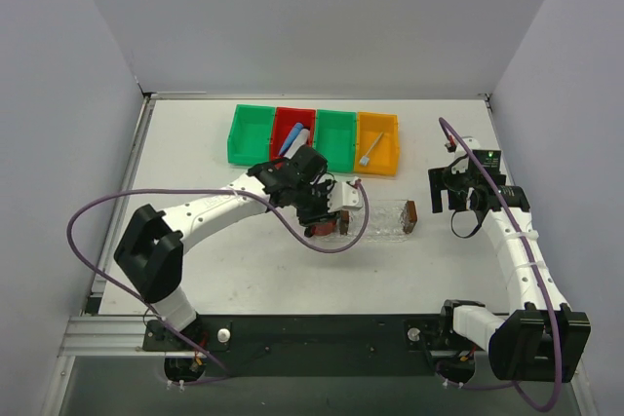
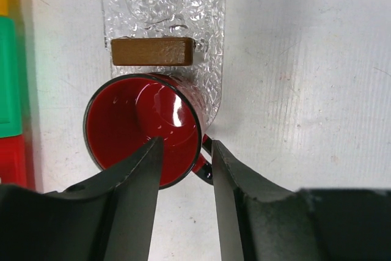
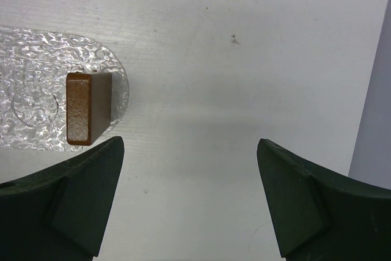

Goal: Prepare toiletry sets of a toothbrush and toothpaste on the tray

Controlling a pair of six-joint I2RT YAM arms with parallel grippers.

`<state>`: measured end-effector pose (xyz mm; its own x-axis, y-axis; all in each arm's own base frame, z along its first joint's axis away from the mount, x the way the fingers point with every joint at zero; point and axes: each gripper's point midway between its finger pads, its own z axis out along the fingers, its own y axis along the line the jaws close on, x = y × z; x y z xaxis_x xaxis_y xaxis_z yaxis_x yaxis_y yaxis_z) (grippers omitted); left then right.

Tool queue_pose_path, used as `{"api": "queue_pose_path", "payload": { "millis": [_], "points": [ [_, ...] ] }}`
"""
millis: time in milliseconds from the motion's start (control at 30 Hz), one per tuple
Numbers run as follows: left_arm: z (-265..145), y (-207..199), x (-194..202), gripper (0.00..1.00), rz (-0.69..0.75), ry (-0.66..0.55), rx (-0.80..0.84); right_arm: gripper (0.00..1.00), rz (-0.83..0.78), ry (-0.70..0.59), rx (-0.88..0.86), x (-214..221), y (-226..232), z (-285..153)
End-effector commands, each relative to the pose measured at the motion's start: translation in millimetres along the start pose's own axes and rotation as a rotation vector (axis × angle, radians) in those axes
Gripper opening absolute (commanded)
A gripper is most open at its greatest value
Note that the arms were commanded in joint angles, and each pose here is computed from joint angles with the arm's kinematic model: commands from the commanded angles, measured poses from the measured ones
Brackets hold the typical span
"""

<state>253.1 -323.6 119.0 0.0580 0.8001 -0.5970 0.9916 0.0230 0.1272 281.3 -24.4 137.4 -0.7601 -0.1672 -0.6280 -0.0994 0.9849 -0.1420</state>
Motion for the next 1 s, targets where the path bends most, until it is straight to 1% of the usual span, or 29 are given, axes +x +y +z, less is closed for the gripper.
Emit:
{"api": "queue_pose_path", "payload": {
  "millis": [0, 100, 167, 200, 300, 467, 500, 633, 700, 833, 867, 900, 967],
  "points": [
    [-33, 5, -32, 0.50, 0.023, -0.115, -0.056, 0.85, 0.006, -0.004, -0.010, 0, 1, -2],
    [-42, 5, -37, 0.52, 0.025, -0.139, -0.072, 0.85, 0.008, -0.014, -0.023, -3, 3, -6],
    [-47, 10, -36, 0.54, -0.001, -0.149, -0.097, 0.85, 0.008, -0.029, -0.034, -7, 4, -11],
    [-53, 16, -42, 0.55, -0.005, -0.175, -0.131, 0.85, 0.007, -0.031, -0.041, -9, 5, -12],
    [-64, 36, -41, 0.57, -0.058, -0.188, -0.222, 0.85, 0.004, -0.053, -0.053, -21, 6, -21],
    [-80, 71, -33, 0.58, -0.162, -0.175, -0.344, 0.84, 0.012, -0.084, -0.067, -43, 7, -36],
    [-79, 77, -31, 0.58, -0.183, -0.173, -0.359, 0.85, 0.015, -0.108, -0.075, -54, 8, -42],
    [-82, 107, -19, 0.58, -0.302, -0.171, -0.431, 0.85, 0.040, -0.133, -0.114, -72, 16, -50],
    [-80, 125, -5, 0.58, -0.356, -0.146, -0.472, 0.84, 0.049, -0.131, -0.133, -75, 22, -51],
    [-77, 156, 9, 0.59, -0.431, -0.135, -0.529, 0.85, 0.033, -0.124, -0.168, -75, 38, -48],
    [-81, 165, 4, 0.59, -0.434, -0.149, -0.544, 0.85, 0.030, -0.120, -0.172, -73, 39, -46],
    [-71, 171, 11, 0.59, -0.447, -0.125, -0.538, 0.85, 0.026, -0.120, -0.178, -72, 42, -44],
    [-70, 185, 17, 0.60, -0.466, -0.107, -0.570, 0.85, 0.028, -0.113, -0.179, -67, 43, -39]
  ]
}}
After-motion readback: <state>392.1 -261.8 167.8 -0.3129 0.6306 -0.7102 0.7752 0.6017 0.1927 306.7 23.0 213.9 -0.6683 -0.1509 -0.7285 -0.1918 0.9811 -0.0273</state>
